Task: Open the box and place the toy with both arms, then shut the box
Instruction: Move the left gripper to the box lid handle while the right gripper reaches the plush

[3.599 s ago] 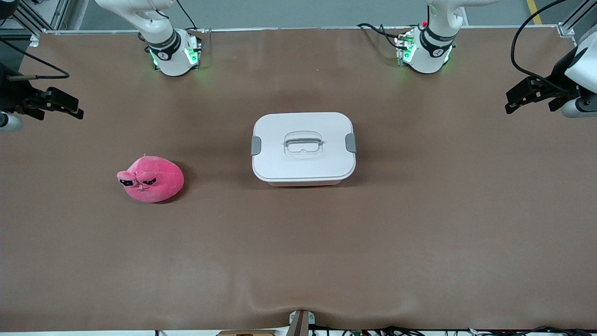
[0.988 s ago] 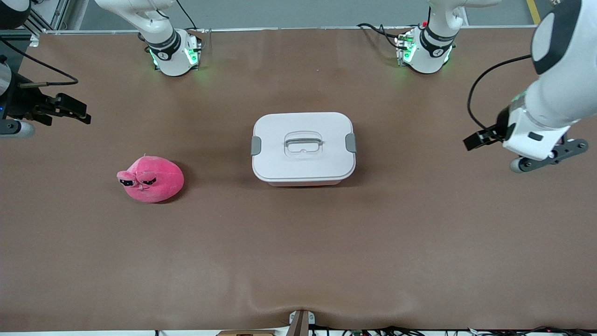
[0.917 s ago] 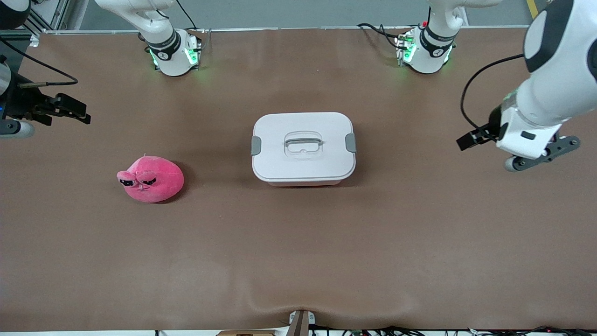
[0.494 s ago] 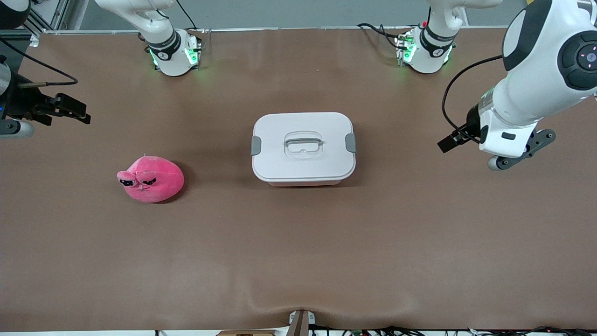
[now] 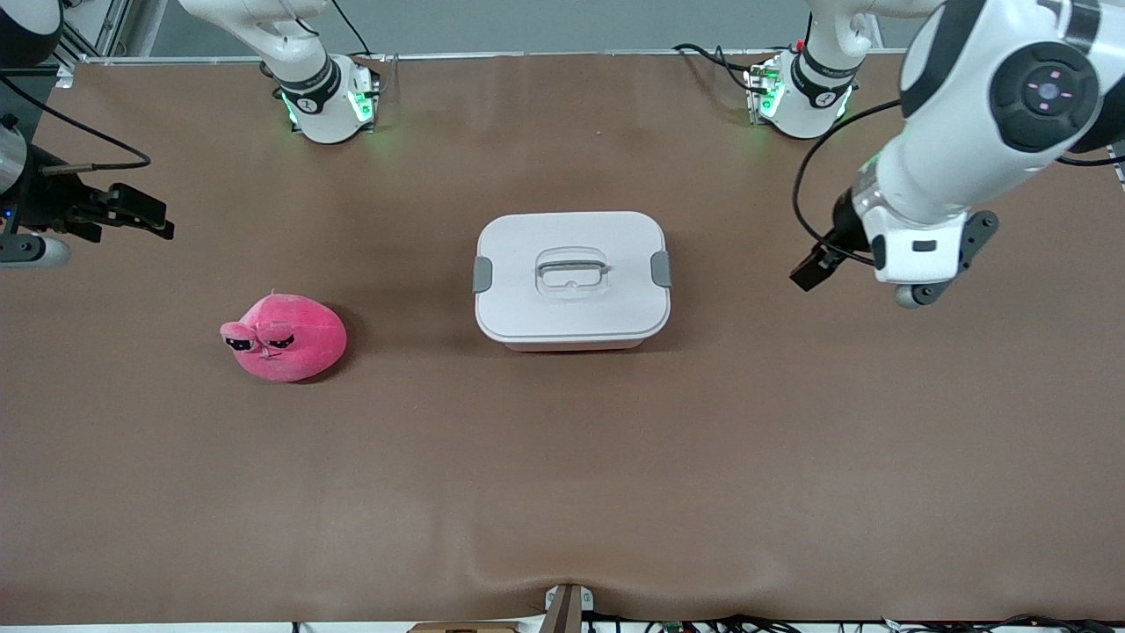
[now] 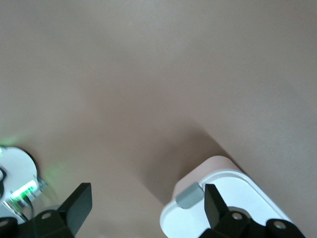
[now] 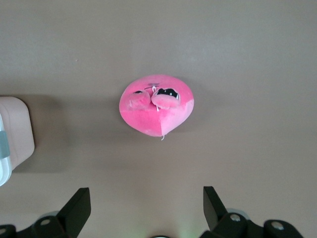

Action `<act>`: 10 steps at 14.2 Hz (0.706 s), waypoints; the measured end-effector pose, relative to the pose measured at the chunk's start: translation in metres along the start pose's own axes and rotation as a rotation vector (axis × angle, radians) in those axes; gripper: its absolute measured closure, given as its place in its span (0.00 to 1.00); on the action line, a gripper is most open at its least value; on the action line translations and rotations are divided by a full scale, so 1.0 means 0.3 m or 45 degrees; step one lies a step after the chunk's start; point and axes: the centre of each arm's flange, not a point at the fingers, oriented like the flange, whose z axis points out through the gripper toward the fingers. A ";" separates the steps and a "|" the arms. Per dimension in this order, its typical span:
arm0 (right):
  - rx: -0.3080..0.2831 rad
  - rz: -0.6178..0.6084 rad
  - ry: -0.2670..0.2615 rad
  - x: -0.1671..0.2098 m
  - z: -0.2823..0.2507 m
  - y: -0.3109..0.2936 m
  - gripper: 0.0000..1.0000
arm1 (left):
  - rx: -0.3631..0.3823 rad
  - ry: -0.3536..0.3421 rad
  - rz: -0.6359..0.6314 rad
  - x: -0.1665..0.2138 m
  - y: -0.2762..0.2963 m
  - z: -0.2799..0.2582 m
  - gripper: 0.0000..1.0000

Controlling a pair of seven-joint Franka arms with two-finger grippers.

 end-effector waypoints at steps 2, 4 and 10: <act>0.000 -0.001 -0.005 0.005 0.007 0.000 0.00 | 0.007 0.003 -0.071 -0.065 0.039 0.025 0.00; 0.000 -0.005 -0.016 0.002 0.010 0.000 0.00 | 0.004 0.002 -0.157 -0.100 0.073 0.052 0.00; 0.001 -0.021 -0.045 0.013 0.039 -0.004 0.00 | -0.027 -0.036 -0.366 -0.233 0.180 0.135 0.00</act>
